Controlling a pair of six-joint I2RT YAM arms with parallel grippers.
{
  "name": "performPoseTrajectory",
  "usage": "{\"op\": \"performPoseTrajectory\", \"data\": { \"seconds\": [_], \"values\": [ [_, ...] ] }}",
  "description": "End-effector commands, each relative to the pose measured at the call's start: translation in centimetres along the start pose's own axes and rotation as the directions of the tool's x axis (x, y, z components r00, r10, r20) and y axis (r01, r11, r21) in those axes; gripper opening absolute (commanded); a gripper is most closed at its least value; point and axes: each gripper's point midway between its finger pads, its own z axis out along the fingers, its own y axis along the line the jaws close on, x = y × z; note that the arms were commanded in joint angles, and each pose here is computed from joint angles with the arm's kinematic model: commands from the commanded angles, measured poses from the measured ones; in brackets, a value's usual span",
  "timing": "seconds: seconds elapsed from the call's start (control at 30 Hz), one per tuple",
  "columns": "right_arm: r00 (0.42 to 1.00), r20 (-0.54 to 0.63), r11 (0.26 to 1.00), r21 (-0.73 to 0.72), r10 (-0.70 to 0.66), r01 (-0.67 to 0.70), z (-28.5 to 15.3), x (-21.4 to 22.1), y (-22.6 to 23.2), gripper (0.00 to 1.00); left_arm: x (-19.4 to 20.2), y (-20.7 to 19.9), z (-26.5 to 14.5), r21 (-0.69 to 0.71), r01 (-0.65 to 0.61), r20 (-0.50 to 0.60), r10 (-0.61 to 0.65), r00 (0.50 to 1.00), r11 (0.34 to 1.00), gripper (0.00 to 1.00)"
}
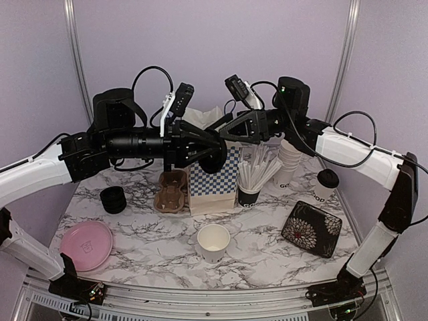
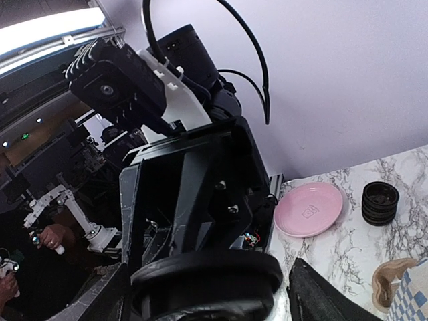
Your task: Pack the takeout coffee
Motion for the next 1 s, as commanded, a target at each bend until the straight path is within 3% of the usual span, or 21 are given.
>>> {"op": "performPoseTrajectory", "data": {
  "seconds": [0.0,0.13,0.37,0.5,0.63,0.8,0.97],
  "values": [
    [1.0,-0.009,1.0,0.008,-0.021,0.021,0.0,0.0,-0.5,0.75,0.9,2.4,-0.4,-0.138,-0.003,-0.047,-0.004,0.999,0.99,0.4],
    [1.0,0.001,0.999,0.052,-0.015,0.015,-1.2,0.2,-1.9,0.75,2.7,3.5,-1.7,-0.23,-0.006,-0.105,-0.019,0.994,0.973,0.49],
    [1.0,-0.001,0.995,0.097,0.021,-0.02,-2.1,1.4,-4.6,0.75,5.0,4.8,-0.9,-0.266,0.002,-0.139,-0.04,0.99,0.964,0.49],
    [1.0,-0.007,0.985,0.17,-0.014,0.015,-4.1,1.2,-5.6,0.77,6.6,6.7,-1.4,-0.37,-0.019,-0.207,-0.062,0.976,0.929,0.5],
    [0.997,-0.023,0.955,0.285,-0.08,0.083,-6.6,1.1,-6.2,0.84,9.9,9.9,-4.0,-0.55,-0.1,-0.317,-0.096,0.943,0.829,0.54],
    [0.979,-0.107,0.903,0.38,-0.174,0.202,-8.1,2.4,-6.0,0.93,15.4,11.0,-7.1,-0.671,-0.089,-0.416,-0.274,0.867,0.736,0.59],
    [0.948,-0.197,0.825,0.469,-0.252,0.317,-9.6,4.3,-5.9,0.99,20.3,11.9,-11.9,-0.837,-0.081,-0.394,-0.492,0.776,0.542,0.61]
  ]
}}
